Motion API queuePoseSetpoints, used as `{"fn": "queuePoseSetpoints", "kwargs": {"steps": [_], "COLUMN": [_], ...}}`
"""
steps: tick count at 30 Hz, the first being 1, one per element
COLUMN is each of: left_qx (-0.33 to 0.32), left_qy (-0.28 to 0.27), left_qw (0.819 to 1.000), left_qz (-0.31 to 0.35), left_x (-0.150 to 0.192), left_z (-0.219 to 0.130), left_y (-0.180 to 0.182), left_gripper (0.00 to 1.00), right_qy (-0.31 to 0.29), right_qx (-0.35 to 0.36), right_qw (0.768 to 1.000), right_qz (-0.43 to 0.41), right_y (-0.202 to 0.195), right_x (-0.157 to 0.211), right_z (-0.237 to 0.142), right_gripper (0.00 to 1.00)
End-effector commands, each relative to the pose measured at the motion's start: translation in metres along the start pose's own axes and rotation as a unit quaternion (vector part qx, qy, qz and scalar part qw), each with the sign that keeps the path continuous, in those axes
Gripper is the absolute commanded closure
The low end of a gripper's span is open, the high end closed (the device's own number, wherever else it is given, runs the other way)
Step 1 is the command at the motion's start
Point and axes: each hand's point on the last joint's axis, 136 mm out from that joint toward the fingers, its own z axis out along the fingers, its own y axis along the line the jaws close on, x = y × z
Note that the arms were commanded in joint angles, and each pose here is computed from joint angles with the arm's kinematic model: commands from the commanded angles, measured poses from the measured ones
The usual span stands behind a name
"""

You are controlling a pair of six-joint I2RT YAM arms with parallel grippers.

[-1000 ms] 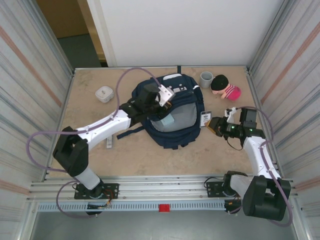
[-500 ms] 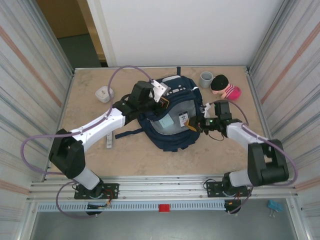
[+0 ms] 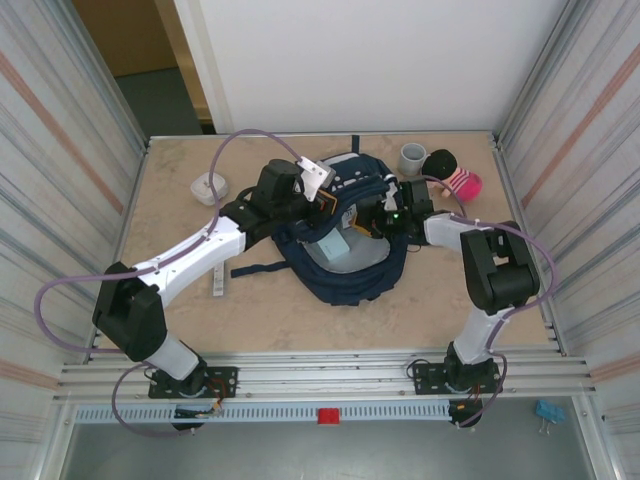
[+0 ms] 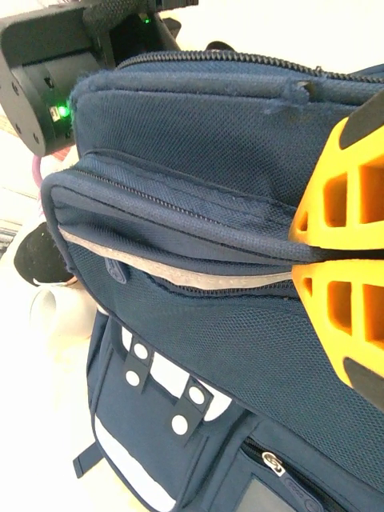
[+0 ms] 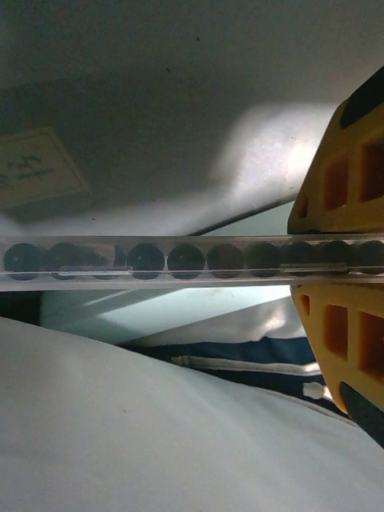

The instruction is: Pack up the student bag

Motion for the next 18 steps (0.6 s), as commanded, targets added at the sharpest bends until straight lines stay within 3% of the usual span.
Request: {"fn": "queuePoseSetpoints", "kwargs": {"steps": [1, 8, 18], "left_qx": [0.024, 0.011, -0.015], "left_qy": [-0.112, -0.099, -0.056], "left_qw": [0.993, 0.995, 0.998], "left_qz": [0.018, 0.016, 0.011], "left_x": [-0.066, -0.059, -0.027], "left_z": [-0.035, -0.029, -0.014], "left_y": [-0.016, -0.011, 0.002], "left_gripper": [1.0, 1.0, 1.0], "right_qy": [-0.008, -0.015, -0.082], "right_qx": [0.02, 0.096, 0.086], "right_qw": [1.0, 0.995, 0.993], "right_qz": [0.001, 0.021, -0.009], "right_y": [-0.003, -0.029, 0.005], "right_x": [-0.011, -0.004, 0.015], "right_z": [0.007, -0.007, -0.076], "right_gripper": [0.81, 0.64, 0.45]}}
